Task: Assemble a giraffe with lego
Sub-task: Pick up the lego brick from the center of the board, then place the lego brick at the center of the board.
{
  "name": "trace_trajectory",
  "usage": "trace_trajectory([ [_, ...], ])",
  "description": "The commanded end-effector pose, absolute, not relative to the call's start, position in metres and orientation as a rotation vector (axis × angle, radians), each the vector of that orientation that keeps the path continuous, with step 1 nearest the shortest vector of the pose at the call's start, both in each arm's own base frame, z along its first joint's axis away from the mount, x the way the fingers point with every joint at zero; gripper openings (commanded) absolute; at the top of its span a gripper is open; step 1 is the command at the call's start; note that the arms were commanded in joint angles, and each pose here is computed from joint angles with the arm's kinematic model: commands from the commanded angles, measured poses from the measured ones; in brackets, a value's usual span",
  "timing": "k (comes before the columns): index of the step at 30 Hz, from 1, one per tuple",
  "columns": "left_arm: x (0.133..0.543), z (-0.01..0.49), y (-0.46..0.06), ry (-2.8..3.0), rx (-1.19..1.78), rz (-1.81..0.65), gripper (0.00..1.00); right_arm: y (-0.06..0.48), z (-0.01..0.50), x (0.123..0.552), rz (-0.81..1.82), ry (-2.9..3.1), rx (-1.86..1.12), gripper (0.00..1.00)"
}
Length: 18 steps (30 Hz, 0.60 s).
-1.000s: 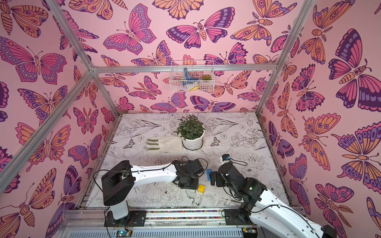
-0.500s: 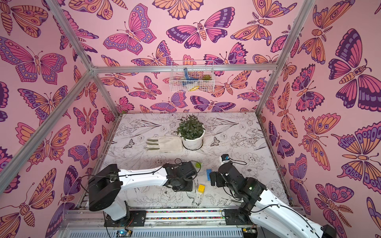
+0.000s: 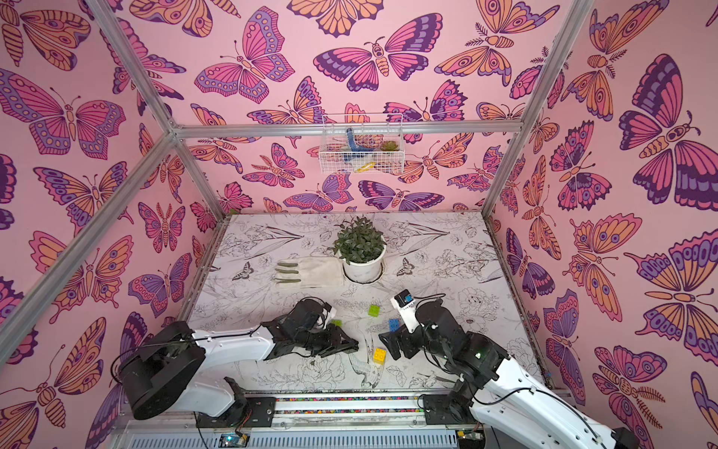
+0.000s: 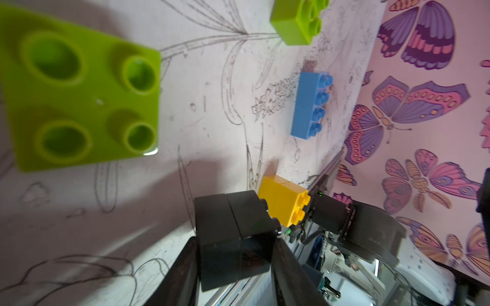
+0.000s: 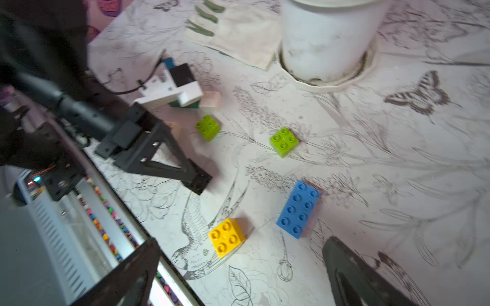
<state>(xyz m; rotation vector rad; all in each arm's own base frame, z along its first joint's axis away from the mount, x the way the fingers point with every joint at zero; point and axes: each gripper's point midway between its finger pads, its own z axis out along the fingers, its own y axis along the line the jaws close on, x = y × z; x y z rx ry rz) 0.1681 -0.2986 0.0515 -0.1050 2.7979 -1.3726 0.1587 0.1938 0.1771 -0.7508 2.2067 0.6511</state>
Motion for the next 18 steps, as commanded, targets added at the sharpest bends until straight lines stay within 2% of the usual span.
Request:
trace_trajectory([
  [1,0.166,0.08,-0.31,2.682,0.007,-1.626,0.24,0.228,0.201,0.134,0.822,2.043,-1.037,0.99],
  [7,0.157,0.109,-0.312,2.625,0.134,-1.768,0.26,0.261,0.185,0.112,0.834,1.962,-1.357,0.99],
  [14,0.145,0.118,-0.309,2.642,0.216,-1.794,0.27,0.275,0.165,0.125,0.705,1.931,-1.555,1.0],
  [18,0.14,0.125,-0.306,2.637,0.255,-1.793,0.27,0.278,0.157,0.128,0.659,1.918,-1.653,0.95],
])
